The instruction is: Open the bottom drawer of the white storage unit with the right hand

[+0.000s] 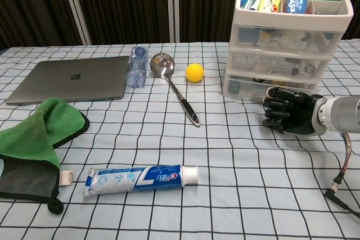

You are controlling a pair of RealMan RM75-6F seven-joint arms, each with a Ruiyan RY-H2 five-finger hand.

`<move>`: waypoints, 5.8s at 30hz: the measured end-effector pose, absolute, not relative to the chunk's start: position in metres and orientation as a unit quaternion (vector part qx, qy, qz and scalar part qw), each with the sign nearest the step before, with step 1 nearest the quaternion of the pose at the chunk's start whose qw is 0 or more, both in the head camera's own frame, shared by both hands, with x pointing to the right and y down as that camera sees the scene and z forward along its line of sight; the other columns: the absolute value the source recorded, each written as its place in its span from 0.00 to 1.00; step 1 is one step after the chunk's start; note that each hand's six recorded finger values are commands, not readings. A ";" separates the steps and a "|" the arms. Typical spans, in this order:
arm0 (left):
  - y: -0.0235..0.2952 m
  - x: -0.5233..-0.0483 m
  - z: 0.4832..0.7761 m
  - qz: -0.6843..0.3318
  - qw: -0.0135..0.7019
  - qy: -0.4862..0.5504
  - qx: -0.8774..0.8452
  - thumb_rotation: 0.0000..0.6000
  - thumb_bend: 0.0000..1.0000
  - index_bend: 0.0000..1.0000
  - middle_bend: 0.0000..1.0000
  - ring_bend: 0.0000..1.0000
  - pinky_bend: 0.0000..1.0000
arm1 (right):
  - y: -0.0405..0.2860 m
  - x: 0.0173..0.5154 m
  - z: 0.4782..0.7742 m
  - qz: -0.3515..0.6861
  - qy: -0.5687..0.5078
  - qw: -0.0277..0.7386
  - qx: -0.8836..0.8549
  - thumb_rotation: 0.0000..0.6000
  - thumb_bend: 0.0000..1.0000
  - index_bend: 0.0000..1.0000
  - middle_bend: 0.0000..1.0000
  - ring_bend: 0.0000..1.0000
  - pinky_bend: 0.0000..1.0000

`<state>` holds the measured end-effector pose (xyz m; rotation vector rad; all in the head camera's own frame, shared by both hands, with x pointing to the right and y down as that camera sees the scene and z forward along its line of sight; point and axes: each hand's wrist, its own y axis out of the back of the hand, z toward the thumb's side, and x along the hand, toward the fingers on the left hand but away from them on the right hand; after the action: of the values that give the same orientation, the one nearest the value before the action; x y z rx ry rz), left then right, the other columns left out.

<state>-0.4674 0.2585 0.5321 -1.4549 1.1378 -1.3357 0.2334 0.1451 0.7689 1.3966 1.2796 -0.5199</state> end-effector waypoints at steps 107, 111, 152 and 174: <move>0.266 -0.458 0.524 -0.523 0.429 0.451 -0.582 1.00 0.00 0.00 0.00 0.00 0.00 | 0.176 0.235 0.693 -0.530 0.380 -0.055 0.756 1.00 0.58 0.23 0.97 0.98 0.88; 0.266 -0.459 0.523 -0.523 0.429 0.453 -0.581 1.00 0.00 0.00 0.00 0.00 0.00 | 0.177 0.231 0.690 -0.516 0.375 -0.053 0.769 1.00 0.58 0.20 0.97 0.98 0.88; 0.258 -0.471 0.535 -0.541 0.408 0.453 -0.579 1.00 0.00 0.00 0.00 0.00 0.00 | 0.144 0.165 0.691 -0.530 0.246 -0.009 0.811 1.00 0.62 0.16 1.00 1.00 0.89; 0.256 -0.473 0.541 -0.548 0.400 0.450 -0.581 1.00 0.00 0.00 0.00 0.00 0.00 | 0.130 0.161 0.702 -0.546 0.241 0.002 0.802 1.00 0.63 0.16 1.00 1.00 0.89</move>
<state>-0.4732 0.2560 0.5406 -1.4696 1.1374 -1.3863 0.1608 0.1305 0.7015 2.5182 0.7557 -1.7135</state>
